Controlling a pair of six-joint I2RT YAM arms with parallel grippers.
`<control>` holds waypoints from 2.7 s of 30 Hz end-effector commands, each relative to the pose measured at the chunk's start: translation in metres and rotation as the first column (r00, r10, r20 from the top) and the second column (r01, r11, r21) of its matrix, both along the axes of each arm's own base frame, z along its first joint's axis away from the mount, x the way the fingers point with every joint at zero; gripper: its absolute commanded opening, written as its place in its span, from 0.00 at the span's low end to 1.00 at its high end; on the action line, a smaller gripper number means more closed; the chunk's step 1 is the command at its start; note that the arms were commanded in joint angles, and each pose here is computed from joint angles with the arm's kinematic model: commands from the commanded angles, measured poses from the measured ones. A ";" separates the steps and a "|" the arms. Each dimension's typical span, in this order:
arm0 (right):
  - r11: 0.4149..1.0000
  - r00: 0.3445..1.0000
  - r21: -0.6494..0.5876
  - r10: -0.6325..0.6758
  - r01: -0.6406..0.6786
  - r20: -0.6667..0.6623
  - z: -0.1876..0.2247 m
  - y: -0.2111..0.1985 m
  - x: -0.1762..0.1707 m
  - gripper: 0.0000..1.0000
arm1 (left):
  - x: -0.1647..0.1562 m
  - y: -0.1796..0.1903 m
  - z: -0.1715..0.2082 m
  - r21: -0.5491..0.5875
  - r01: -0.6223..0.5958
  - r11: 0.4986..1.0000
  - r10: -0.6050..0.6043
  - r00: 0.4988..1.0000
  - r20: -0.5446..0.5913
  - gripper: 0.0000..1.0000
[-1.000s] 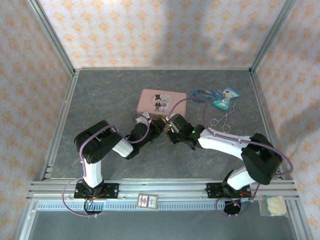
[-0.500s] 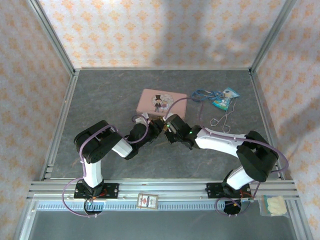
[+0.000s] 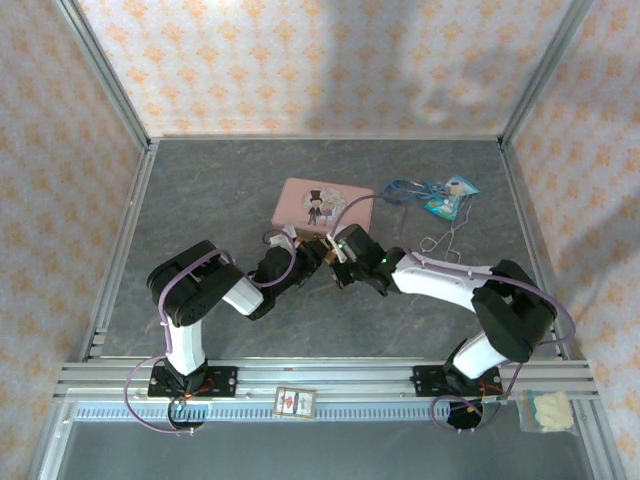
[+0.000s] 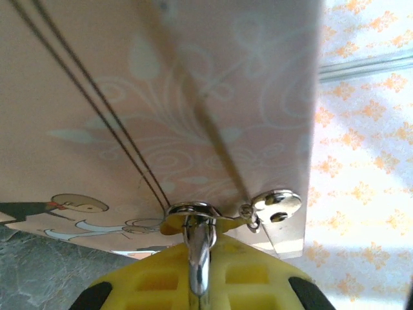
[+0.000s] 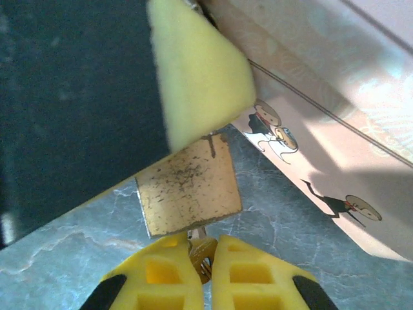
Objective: Unlock a padlock with a key
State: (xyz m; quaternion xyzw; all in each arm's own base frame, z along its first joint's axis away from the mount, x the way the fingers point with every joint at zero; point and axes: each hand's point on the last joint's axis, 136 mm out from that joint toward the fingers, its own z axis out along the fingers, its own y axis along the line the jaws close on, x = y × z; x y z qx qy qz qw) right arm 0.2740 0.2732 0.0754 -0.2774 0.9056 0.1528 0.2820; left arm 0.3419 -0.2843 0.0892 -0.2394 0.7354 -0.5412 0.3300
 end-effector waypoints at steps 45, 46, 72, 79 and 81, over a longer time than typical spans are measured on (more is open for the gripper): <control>0.956 0.967 0.279 -0.023 0.096 -0.255 0.034 -0.005 0.027 0.37 | -0.020 0.014 0.044 -0.171 0.108 0.979 -0.065 0.969 0.239 0.00; 0.962 0.973 0.254 -0.040 0.099 -0.229 0.035 -0.007 0.026 0.37 | -0.019 0.015 0.042 -0.173 0.099 0.980 -0.059 0.972 0.226 0.00; 0.984 0.999 -0.174 0.046 -0.048 -0.020 -0.001 0.025 -0.003 0.36 | -0.009 0.016 0.021 -0.179 0.028 0.984 -0.020 0.999 0.047 0.00; 0.983 0.999 -0.180 0.041 -0.042 -0.011 0.005 0.016 -0.014 0.38 | -0.009 0.017 0.015 -0.179 0.022 0.984 -0.017 0.999 0.031 0.00; 0.983 0.999 -0.177 0.038 -0.040 -0.013 0.006 0.014 -0.017 0.38 | -0.010 0.016 0.015 -0.181 0.026 0.983 -0.020 0.999 0.030 0.00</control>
